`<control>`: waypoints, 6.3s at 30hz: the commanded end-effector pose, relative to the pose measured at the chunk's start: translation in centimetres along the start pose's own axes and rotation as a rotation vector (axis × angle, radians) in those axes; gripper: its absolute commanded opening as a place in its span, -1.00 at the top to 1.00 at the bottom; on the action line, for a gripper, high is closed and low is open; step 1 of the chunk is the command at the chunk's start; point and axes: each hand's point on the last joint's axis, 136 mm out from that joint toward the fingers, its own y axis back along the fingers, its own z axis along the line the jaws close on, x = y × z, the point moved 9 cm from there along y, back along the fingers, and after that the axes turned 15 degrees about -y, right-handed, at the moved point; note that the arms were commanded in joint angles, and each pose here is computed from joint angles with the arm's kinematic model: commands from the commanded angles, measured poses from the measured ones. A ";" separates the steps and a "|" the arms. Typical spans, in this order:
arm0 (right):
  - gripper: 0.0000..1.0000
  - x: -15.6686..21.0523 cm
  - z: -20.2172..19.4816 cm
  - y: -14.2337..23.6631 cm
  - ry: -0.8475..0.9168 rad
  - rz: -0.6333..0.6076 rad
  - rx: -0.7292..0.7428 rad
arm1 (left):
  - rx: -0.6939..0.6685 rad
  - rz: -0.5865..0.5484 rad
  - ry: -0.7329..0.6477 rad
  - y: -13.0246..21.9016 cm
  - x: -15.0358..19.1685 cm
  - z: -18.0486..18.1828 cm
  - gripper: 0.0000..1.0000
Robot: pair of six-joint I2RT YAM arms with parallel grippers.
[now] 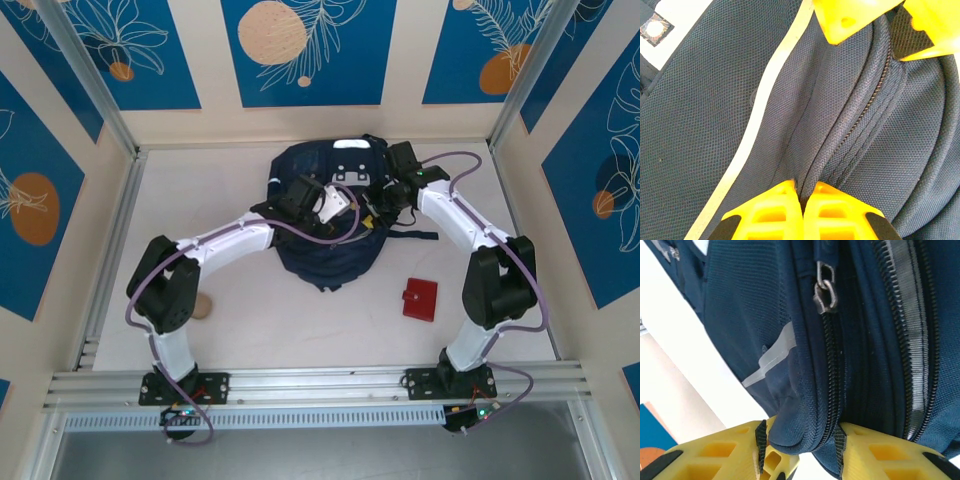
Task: Pack the student bag
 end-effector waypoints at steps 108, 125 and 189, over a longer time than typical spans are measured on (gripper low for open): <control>1.00 -0.1 0.6 3.0 -0.007 -0.229 -0.003 | -0.366 0.333 0.636 4.7 12.8 1.4 1.00; 1.00 -0.5 0.4 2.9 0.043 -0.208 -0.002 | 0.031 0.136 0.617 3.2 11.0 2.8 0.53; 1.00 -1.8 -0.7 4.6 0.011 -0.256 -0.005 | -0.197 0.372 0.542 3.0 12.6 1.8 1.00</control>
